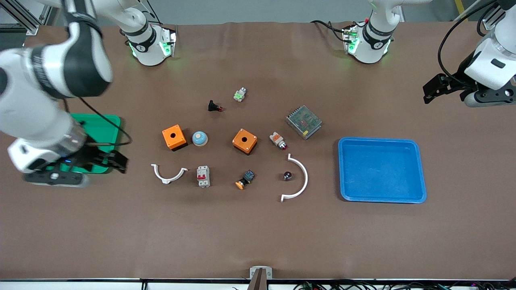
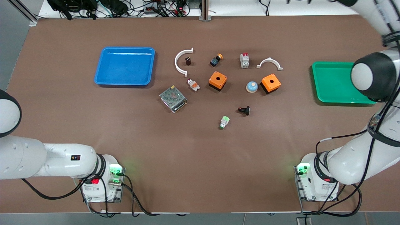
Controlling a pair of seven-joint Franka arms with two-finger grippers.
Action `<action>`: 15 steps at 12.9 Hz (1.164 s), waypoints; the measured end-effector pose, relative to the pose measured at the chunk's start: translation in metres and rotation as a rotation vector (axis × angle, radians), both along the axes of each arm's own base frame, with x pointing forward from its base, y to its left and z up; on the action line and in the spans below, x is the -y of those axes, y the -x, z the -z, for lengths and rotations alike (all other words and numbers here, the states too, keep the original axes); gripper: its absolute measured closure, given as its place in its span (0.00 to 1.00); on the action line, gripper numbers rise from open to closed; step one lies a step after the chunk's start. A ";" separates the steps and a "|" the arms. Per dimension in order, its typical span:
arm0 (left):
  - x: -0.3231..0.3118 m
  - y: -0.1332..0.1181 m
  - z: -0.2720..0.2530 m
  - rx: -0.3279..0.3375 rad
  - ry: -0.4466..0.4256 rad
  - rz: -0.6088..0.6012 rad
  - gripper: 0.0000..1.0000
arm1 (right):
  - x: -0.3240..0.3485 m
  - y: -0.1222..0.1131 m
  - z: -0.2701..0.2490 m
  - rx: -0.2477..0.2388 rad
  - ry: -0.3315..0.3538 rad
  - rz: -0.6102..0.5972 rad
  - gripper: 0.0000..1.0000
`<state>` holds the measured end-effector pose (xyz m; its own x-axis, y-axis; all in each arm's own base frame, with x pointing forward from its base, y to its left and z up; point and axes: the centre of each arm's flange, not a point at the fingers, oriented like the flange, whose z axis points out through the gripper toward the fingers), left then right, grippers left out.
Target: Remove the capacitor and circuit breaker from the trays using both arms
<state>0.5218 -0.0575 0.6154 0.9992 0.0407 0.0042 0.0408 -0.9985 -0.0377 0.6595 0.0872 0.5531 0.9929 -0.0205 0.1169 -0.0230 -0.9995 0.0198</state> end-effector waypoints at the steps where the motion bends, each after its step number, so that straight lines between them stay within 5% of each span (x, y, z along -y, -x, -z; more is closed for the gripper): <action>1: 0.000 0.000 0.000 0.000 0.001 0.000 0.00 | 0.027 0.004 -0.011 -0.009 0.006 -0.031 0.00; 4: 0.000 0.000 0.000 0.000 0.001 0.000 0.00 | 0.090 0.021 -0.035 -0.040 0.001 -0.063 0.00; 8: 0.000 0.000 0.000 0.000 0.001 0.000 0.00 | 0.089 0.040 -0.039 -0.139 -0.037 -0.082 0.00; 15: 0.000 -0.002 -0.003 0.009 0.003 0.000 0.00 | 0.090 0.043 -0.046 -0.128 -0.043 -0.081 0.00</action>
<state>0.5237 -0.0578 0.6184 0.9991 0.0404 0.0135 0.0408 -0.9986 -0.0347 0.6165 -0.0031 0.5995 0.9983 0.0577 -0.0099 0.0574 -0.9980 -0.0258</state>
